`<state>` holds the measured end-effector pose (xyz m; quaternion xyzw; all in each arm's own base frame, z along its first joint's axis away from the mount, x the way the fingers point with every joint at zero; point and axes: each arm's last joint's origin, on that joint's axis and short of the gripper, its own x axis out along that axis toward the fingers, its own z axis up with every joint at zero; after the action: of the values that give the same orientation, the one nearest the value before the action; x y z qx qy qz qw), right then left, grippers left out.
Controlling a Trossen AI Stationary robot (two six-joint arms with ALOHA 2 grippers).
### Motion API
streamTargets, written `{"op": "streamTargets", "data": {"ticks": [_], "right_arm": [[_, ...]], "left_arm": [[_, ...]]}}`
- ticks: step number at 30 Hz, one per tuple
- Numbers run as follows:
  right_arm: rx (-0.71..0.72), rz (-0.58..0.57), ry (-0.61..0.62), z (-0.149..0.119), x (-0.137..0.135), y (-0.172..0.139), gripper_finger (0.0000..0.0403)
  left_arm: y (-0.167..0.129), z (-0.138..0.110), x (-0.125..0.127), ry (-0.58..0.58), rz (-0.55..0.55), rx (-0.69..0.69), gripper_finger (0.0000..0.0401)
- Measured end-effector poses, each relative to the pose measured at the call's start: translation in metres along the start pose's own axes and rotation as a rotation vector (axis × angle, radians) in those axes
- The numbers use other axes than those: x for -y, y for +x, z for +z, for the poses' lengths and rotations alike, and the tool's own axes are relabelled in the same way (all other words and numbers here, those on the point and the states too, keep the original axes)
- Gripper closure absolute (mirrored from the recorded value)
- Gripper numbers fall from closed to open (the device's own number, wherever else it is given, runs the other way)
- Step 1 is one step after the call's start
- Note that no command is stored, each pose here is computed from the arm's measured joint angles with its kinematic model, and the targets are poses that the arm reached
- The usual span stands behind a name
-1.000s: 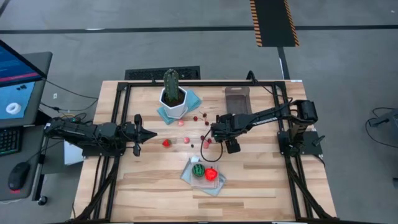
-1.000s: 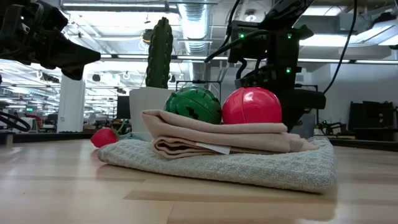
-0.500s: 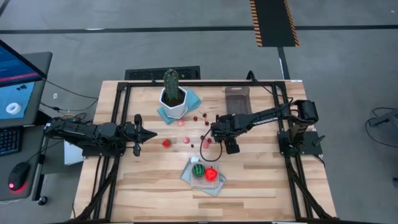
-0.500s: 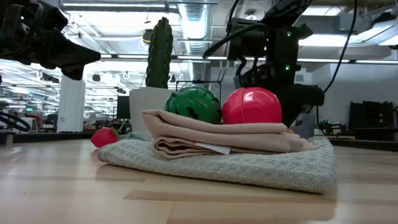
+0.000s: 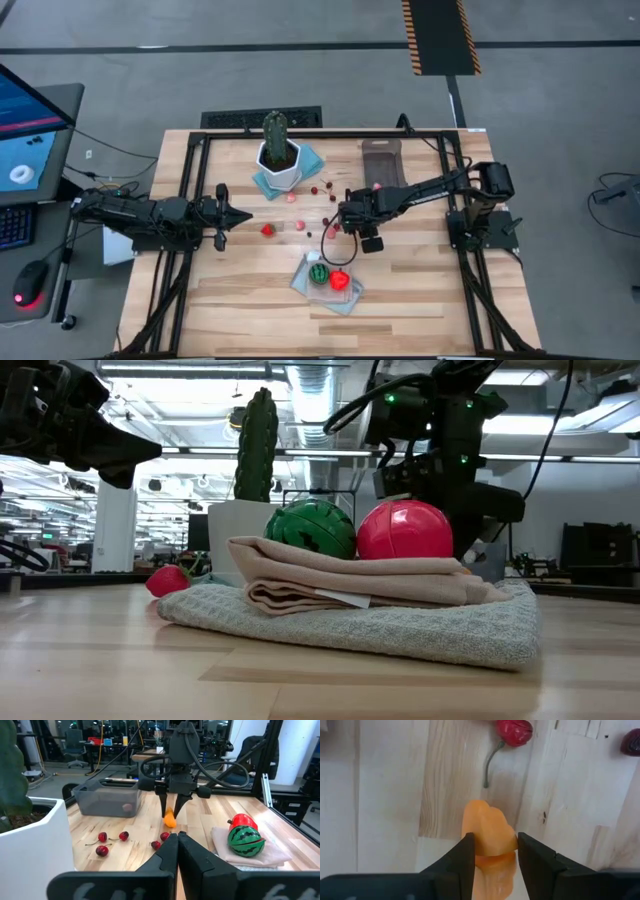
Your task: Pick and placing Produce into tupperware
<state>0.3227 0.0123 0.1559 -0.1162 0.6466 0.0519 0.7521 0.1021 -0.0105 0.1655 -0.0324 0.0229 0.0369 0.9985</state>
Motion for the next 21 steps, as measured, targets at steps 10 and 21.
{"op": "streamTargets", "data": {"ticks": [10, 21], "right_arm": [[0.02, -0.002, 0.011, 0.001, 0.0, -0.002, 0.025], [0.047, -0.017, 0.021, 0.019, 0.006, -0.027, 0.0261]], "left_arm": [[0.0, 0.0, 0.0, 0.0, 0.0, 0.0, 0.0401], [0.0, 0.0, 0.0, 0.0, 0.0, 0.0, 0.0401]]}}
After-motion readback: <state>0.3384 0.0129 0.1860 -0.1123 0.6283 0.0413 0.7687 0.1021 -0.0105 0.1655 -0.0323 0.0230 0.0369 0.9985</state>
